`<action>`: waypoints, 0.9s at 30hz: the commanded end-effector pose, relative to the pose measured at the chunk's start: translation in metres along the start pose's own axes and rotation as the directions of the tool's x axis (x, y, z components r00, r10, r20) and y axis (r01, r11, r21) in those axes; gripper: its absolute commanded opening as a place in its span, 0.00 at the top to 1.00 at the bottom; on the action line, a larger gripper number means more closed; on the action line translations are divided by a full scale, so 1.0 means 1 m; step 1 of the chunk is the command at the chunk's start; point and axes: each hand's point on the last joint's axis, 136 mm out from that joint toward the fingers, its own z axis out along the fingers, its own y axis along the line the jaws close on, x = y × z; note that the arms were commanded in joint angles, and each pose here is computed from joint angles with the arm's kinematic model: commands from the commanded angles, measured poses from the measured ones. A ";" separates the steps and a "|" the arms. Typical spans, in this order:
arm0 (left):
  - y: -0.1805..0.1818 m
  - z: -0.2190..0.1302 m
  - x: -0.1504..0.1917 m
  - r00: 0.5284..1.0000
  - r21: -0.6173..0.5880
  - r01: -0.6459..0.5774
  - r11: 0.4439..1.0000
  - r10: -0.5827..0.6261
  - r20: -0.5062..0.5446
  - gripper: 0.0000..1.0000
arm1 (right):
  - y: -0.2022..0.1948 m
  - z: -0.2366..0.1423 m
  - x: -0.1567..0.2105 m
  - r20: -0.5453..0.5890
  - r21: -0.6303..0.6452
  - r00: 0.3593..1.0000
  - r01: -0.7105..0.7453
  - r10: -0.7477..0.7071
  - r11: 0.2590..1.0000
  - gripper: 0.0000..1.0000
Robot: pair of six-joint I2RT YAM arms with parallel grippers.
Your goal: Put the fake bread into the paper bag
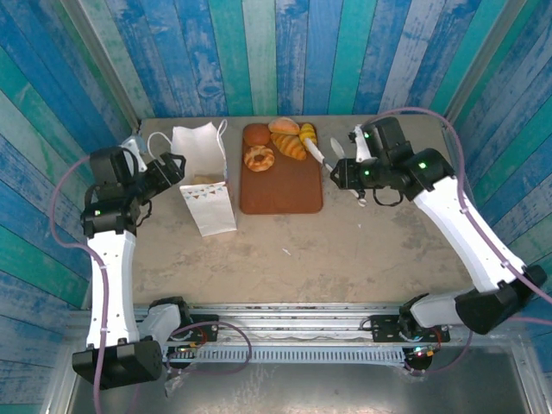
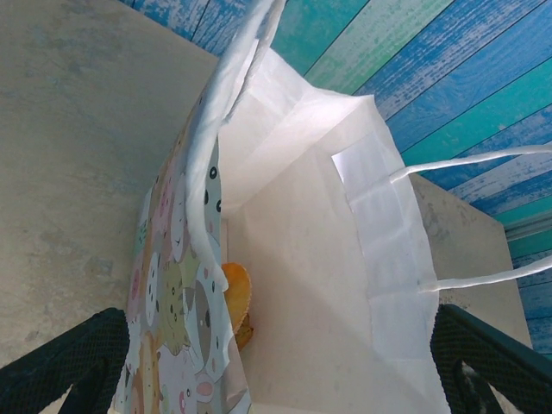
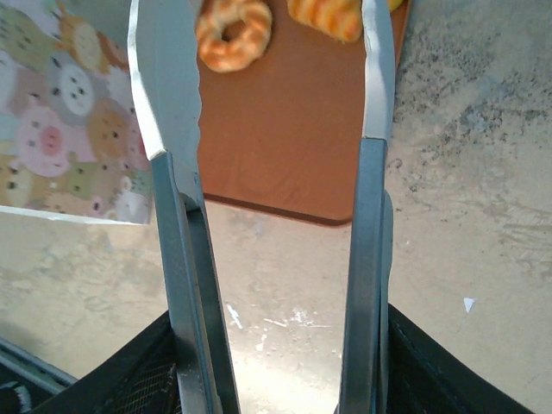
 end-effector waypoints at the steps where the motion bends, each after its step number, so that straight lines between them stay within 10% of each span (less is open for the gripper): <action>1: -0.003 0.003 0.001 1.000 0.026 0.002 1.000 -0.002 0.010 0.06 | -0.011 0.024 -0.002 -0.043 0.051 0.991 0.125 -0.123 0.991 0.45; 27: 0.005 0.022 -0.001 1.000 0.015 0.005 1.000 -0.005 -0.011 0.06 | -0.070 0.198 -0.015 -0.345 0.209 0.885 0.397 -0.312 0.894 0.44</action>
